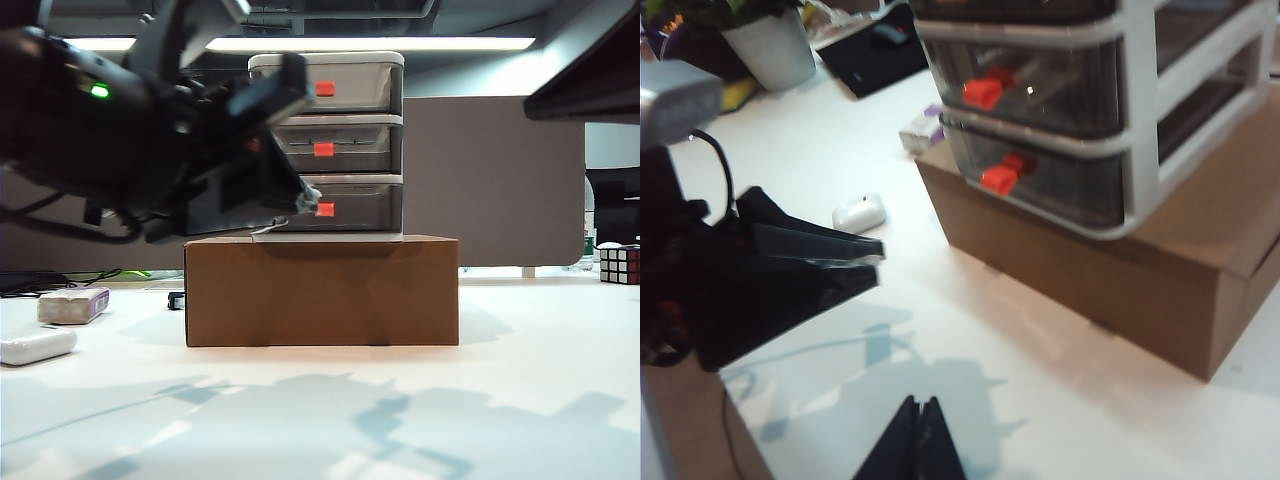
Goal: Open the third layer of the drawer on the table, pick up the earphone case on the table and put it in, and finally close the drawer.
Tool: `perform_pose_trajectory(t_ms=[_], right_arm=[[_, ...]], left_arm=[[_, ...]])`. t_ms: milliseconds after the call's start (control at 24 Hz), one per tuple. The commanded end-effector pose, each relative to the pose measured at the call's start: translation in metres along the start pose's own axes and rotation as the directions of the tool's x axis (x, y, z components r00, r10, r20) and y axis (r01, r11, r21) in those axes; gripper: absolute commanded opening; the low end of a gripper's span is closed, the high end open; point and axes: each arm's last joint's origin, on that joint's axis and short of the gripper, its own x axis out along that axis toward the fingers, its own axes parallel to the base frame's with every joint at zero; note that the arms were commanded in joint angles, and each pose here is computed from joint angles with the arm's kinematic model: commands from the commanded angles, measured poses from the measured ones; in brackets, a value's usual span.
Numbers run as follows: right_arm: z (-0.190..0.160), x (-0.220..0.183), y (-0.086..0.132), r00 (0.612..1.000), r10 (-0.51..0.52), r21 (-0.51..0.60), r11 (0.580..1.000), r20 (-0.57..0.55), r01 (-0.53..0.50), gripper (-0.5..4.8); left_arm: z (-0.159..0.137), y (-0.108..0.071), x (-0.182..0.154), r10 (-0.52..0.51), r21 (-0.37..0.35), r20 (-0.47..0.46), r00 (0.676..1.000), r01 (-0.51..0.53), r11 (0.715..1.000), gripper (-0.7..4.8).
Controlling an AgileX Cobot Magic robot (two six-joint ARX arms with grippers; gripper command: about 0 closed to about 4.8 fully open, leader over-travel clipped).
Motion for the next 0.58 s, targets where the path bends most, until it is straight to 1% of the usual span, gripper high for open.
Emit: perform_pose_trajectory(t_ms=[42, 125, 250, 291, 333, 375, 458, 499, 583], right_arm=[[0.005, 0.006, -0.001, 1.0, -0.001, -0.007, 1.0, 0.004, 0.001, -0.05], [0.004, 0.01, -0.003, 1.0, -0.003, 0.001, 1.0, -0.016, 0.003, -0.05], [0.002, 0.017, -0.006, 0.999, 0.0, 0.012, 1.0, -0.04, 0.0, -0.05], [0.0, 0.02, -0.008, 0.999, -0.001, 0.017, 1.0, -0.054, 0.002, -0.05], [0.0, 0.022, -0.008, 0.998, 0.0, 0.019, 1.0, -0.06, 0.001, -0.05], [-0.002, 0.024, -0.009, 0.997, 0.016, 0.025, 1.0, -0.072, -0.014, -0.05], [-0.002, 0.026, -0.01, 0.997, 0.017, 0.009, 1.0, -0.077, -0.017, -0.05], [-0.002, 0.027, -0.01, 0.997, 0.02, 0.003, 1.0, -0.072, -0.019, -0.05], [-0.001, 0.027, -0.01, 0.998, 0.021, 0.001, 1.0, -0.067, -0.021, -0.05]], left_arm=[[0.005, -0.001, 0.012, 0.14, -0.011, 0.066, 0.988, -0.14, 0.99, 1.29], [0.006, -0.002, 0.021, 0.181, -0.011, 0.07, 0.981, -0.18, 0.984, 1.29], [0.006, -0.007, 0.034, 0.207, -0.022, 0.095, 0.974, -0.206, 0.978, 1.29], [0.006, -0.012, 0.04, 0.244, -0.02, 0.107, 0.964, -0.243, 0.97, 1.29], [0.005, -0.016, 0.043, 0.266, -0.002, 0.113, 0.957, -0.268, 0.964, 1.29], [0.004, -0.024, 0.047, 0.3, 0.044, 0.123, 0.946, -0.307, 0.951, 1.29], [0.002, -0.034, 0.051, 0.321, 0.066, 0.131, 0.938, -0.331, 0.941, 1.29], [0.001, -0.037, 0.054, 0.338, 0.065, 0.134, 0.932, -0.348, 0.935, 1.29], [-0.001, -0.037, 0.058, 0.364, 0.061, 0.137, 0.921, -0.375, 0.925, 1.29]])
